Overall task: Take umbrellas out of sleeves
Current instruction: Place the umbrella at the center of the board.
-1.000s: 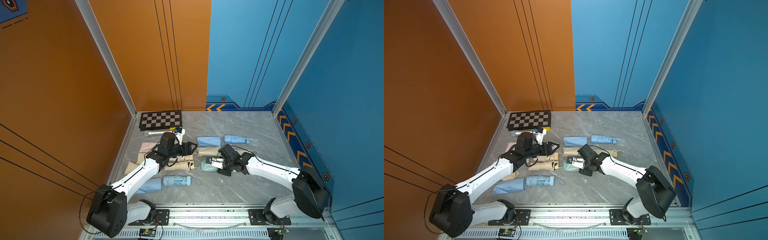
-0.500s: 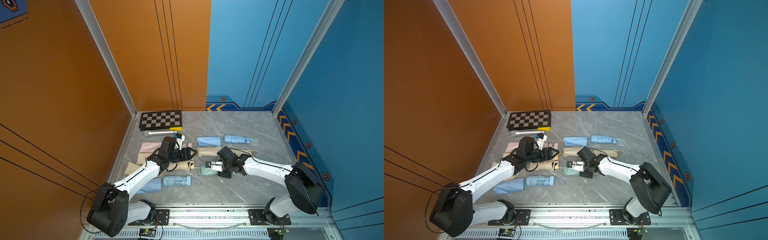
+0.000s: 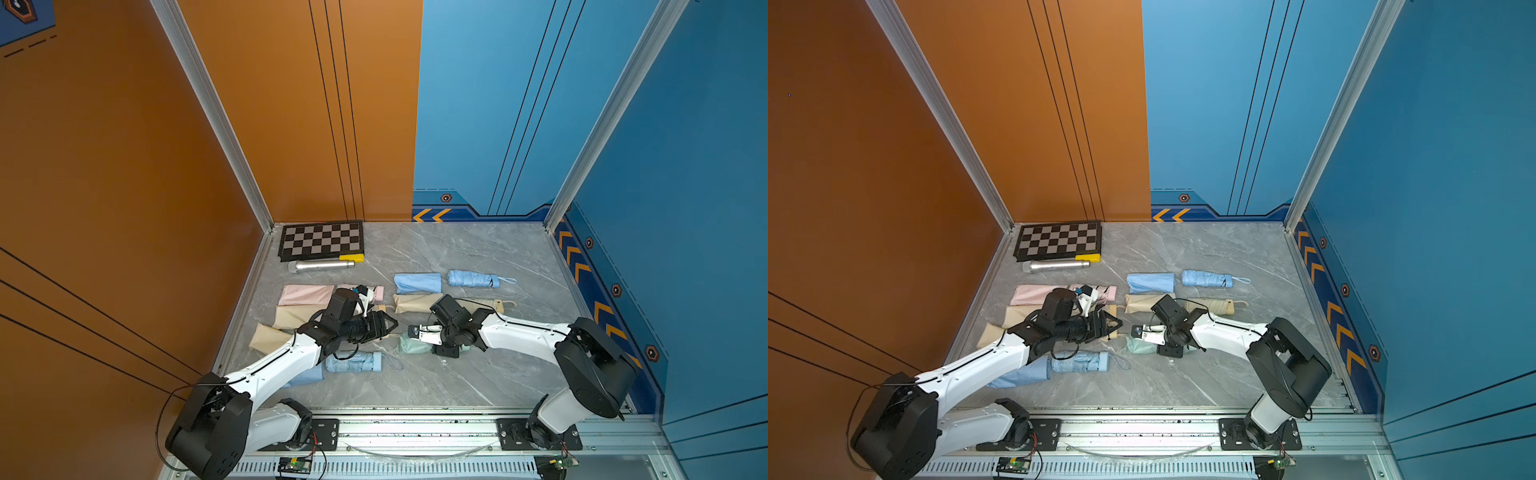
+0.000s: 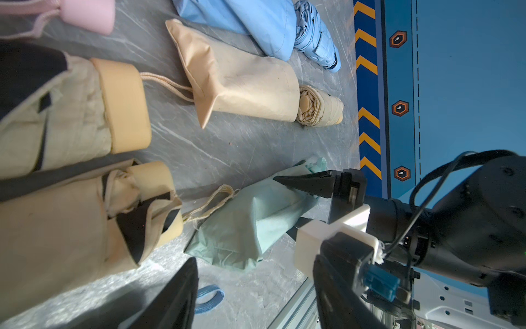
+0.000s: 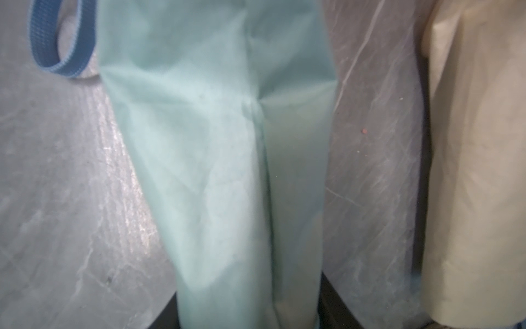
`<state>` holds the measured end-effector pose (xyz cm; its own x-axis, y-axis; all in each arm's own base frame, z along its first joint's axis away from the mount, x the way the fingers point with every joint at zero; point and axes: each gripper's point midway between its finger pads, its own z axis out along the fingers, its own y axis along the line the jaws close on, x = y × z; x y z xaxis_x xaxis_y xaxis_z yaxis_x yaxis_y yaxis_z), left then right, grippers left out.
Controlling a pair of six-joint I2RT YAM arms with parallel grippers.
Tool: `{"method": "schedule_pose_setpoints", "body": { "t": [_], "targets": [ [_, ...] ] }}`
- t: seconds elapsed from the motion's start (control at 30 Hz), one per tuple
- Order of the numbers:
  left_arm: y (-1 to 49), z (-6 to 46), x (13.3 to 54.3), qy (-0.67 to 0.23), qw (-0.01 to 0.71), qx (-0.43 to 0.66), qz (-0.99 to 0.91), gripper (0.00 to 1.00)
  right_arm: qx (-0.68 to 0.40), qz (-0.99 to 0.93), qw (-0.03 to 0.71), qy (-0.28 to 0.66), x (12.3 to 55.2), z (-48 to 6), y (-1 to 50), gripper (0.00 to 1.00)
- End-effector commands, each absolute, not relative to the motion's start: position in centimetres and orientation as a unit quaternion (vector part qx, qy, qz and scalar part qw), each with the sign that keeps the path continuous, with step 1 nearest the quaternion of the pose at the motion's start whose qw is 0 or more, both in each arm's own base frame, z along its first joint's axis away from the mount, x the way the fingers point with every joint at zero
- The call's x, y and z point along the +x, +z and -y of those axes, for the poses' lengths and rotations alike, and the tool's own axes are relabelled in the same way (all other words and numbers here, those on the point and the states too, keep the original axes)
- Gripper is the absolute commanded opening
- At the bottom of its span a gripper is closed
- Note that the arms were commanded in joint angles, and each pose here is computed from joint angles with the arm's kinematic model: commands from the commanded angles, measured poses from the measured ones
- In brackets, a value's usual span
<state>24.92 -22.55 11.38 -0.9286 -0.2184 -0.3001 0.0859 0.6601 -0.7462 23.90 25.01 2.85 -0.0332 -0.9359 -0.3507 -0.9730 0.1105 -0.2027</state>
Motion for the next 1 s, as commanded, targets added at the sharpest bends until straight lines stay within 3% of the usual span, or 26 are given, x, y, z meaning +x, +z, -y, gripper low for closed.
{"method": "schedule_pose_setpoints", "body": {
  "t": [0.0, 0.3, 0.47, 0.7, 0.97],
  "targets": [
    [9.9, 22.1, 23.8, -0.398, 0.161, -0.047, -0.902, 0.61, -0.676, -0.707, 0.200, 0.058, 23.9, -26.0, 3.2, 0.52],
    [9.8, 22.7, 24.4, -0.396, 0.170, -0.023, -0.902, 0.60, -0.661, -0.715, 0.217, 0.063, 24.4, -26.9, 4.3, 0.87],
    [9.8, 22.7, 24.7, -0.379, 0.169, -0.007, -0.910, 0.61, -0.639, -0.722, 0.256, 0.064, 24.9, -26.9, 6.8, 0.99],
    [10.0, 23.0, 25.0, -0.368, 0.155, 0.002, -0.917, 0.61, -0.574, -0.729, 0.363, 0.085, 25.8, -26.8, 12.8, 1.00],
    [9.6, 23.7, 24.7, -0.371, 0.129, 0.000, -0.920, 0.59, -0.434, -0.781, 0.439, 0.094, 28.1, -23.1, 17.2, 1.00]
  ]
}}
